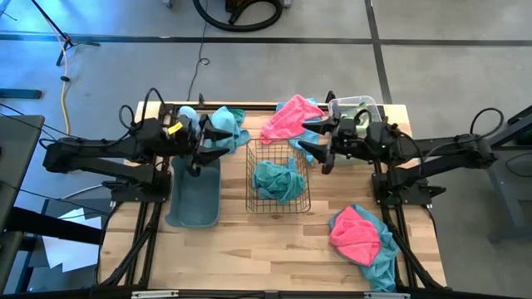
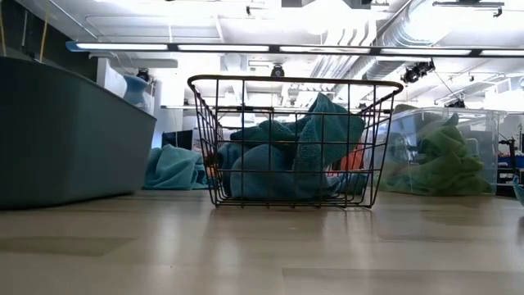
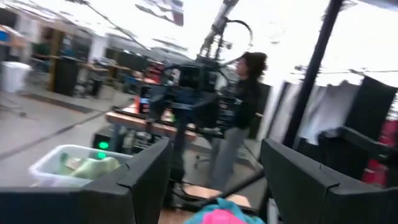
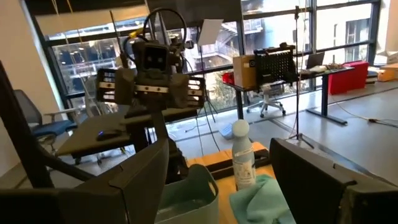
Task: Sort microfiber towel by color & place in baskets
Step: Put the blue towel into the wire basket
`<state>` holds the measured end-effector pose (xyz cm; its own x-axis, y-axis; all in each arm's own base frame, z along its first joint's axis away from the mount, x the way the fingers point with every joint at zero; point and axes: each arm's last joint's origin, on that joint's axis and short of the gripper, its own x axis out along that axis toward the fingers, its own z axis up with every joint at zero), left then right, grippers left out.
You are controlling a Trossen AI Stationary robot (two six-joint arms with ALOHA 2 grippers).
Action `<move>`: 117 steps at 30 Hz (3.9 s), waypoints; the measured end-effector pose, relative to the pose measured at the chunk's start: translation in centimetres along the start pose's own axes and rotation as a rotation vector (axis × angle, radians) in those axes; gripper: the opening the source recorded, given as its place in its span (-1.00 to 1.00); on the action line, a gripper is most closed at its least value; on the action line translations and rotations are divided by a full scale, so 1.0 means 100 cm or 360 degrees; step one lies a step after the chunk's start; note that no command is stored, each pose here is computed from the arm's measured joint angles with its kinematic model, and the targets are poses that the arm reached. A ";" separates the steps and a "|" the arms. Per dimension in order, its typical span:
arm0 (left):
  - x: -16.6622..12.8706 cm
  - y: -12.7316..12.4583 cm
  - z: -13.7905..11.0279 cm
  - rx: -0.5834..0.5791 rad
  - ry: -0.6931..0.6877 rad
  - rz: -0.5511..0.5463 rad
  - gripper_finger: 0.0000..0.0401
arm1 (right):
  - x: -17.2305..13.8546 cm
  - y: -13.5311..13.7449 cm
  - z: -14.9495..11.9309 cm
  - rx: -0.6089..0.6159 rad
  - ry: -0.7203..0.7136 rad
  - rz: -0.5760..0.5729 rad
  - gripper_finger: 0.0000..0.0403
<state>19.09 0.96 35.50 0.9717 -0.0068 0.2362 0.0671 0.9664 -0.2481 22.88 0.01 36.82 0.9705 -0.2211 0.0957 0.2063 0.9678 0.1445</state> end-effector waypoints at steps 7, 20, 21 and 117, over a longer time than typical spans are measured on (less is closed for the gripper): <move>0.004 0.002 -0.005 0.0097 0.0051 -0.0029 0.17 | 0.010 0.002 -0.008 0.0035 0.0021 0.0029 0.37; 0.008 0.007 -0.014 0.0170 0.0144 0.0087 0.17 | 0.010 0.007 -0.013 0.0024 0.0125 0.0318 0.37; 0.009 0.007 -0.015 0.0176 0.0150 0.0089 0.17 | 0.010 0.007 -0.013 0.0005 0.0124 0.0320 0.37; 0.063 0.252 -0.084 0.0158 0.2795 0.1287 -0.97 | 0.010 0.003 -0.016 0.0032 0.0160 0.0122 0.37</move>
<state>28.84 23.08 22.84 -0.1279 0.2301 -0.9647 -0.3940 0.8809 0.2623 24.12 0.31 35.41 0.9911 -0.1327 0.0081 0.1297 0.9785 0.1603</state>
